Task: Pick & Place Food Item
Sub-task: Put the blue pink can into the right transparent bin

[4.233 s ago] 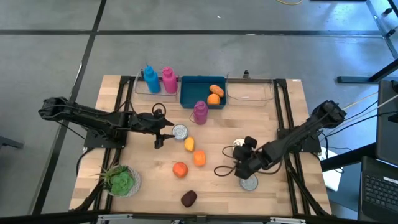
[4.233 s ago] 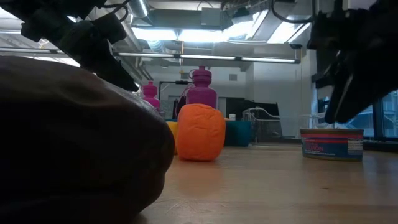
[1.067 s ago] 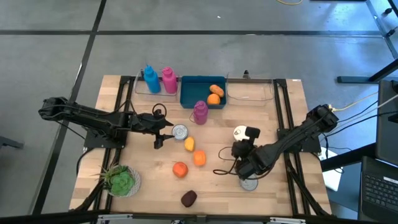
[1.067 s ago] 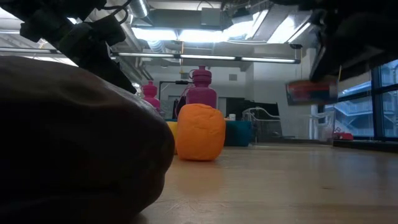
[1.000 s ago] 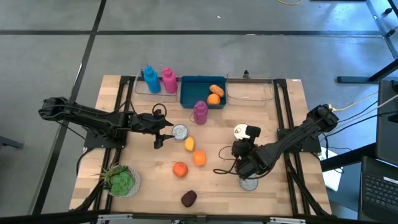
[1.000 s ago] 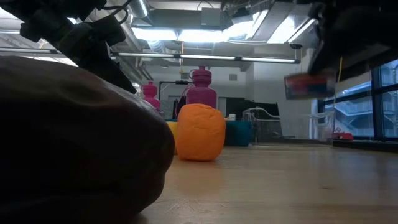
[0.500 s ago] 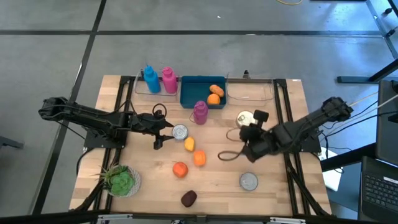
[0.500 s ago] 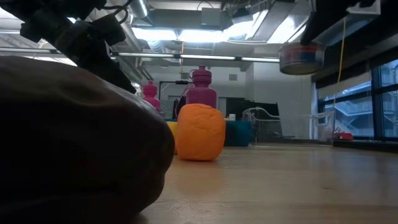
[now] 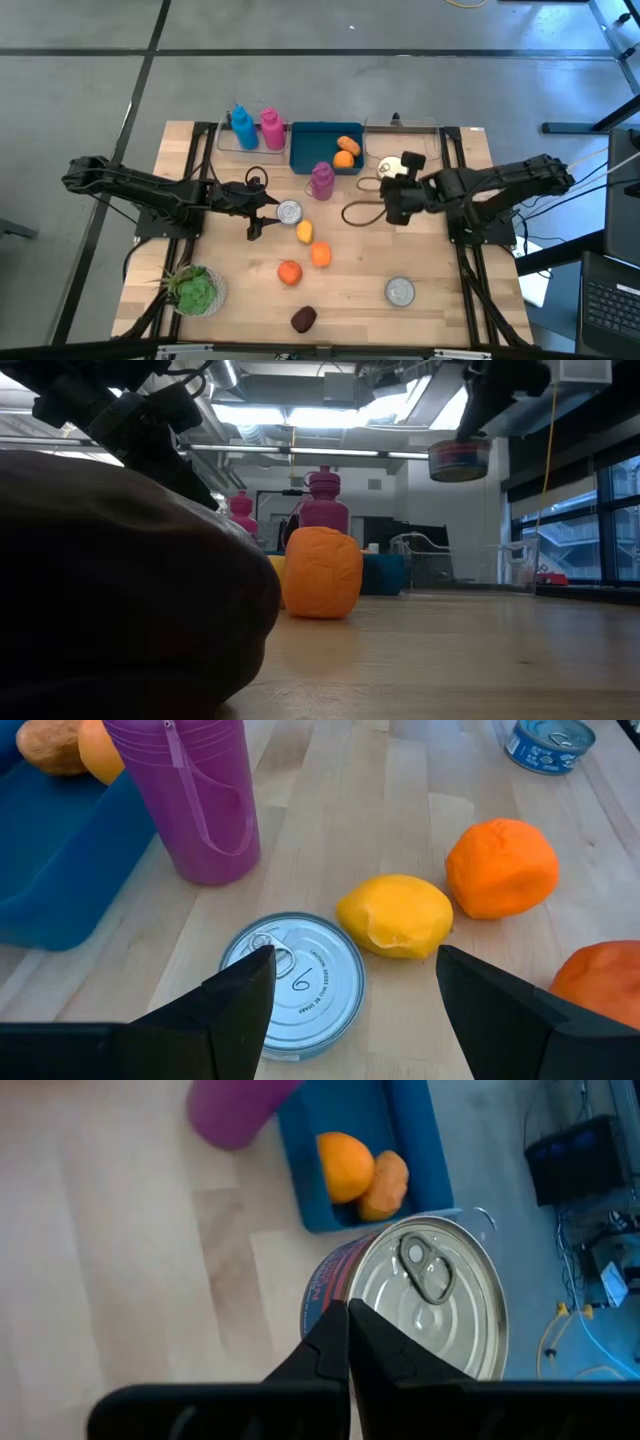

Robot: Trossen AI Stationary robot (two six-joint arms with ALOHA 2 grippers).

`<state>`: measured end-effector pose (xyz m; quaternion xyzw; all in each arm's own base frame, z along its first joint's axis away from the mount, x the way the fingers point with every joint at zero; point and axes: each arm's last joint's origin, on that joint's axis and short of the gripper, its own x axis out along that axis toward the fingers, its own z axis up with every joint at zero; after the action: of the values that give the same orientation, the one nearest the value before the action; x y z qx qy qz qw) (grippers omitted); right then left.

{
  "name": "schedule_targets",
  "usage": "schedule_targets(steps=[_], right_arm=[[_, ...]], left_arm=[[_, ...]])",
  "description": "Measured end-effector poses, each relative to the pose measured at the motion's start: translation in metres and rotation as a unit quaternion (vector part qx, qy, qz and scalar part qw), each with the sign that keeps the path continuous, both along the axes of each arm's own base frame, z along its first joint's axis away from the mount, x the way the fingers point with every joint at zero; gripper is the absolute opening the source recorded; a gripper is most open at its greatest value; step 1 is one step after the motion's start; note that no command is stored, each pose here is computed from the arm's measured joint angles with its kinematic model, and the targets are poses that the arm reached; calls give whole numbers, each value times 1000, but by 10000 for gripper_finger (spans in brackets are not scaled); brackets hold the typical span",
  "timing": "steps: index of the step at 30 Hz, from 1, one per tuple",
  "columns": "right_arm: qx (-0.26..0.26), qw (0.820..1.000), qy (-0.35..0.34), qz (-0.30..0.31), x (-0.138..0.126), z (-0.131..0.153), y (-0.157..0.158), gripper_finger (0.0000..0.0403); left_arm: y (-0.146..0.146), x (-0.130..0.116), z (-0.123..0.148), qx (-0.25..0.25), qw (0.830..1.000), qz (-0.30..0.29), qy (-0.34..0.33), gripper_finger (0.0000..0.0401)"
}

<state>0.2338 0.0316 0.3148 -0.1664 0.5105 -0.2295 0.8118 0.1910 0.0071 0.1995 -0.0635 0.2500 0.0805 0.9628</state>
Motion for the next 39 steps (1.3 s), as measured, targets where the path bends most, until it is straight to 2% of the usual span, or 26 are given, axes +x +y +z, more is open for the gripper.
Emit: schedule_targets(steps=[8,16,28,31,34,39], right_arm=[[3,1000,-1,4,5,6,-29,0],[22,1000,-10,6,11,9,-73,0],[34,999,-41,-6,2,14,-139,0],[32,999,-32,-21,-1,11,-154,0],[58,997,-41,-19,-1,5,-170,0],[67,997,-35,-21,1,-15,-186,0]], left_arm=[[0,0,0,-1,1000,-2,0,265],[0,0,0,-1,1000,-2,0,265],[0,0,0,-1,1000,-2,0,265],[0,0,0,-1,1000,-1,0,265],[0,0,0,0,1000,-1,0,265],[0,0,0,1,1000,2,0,265]])
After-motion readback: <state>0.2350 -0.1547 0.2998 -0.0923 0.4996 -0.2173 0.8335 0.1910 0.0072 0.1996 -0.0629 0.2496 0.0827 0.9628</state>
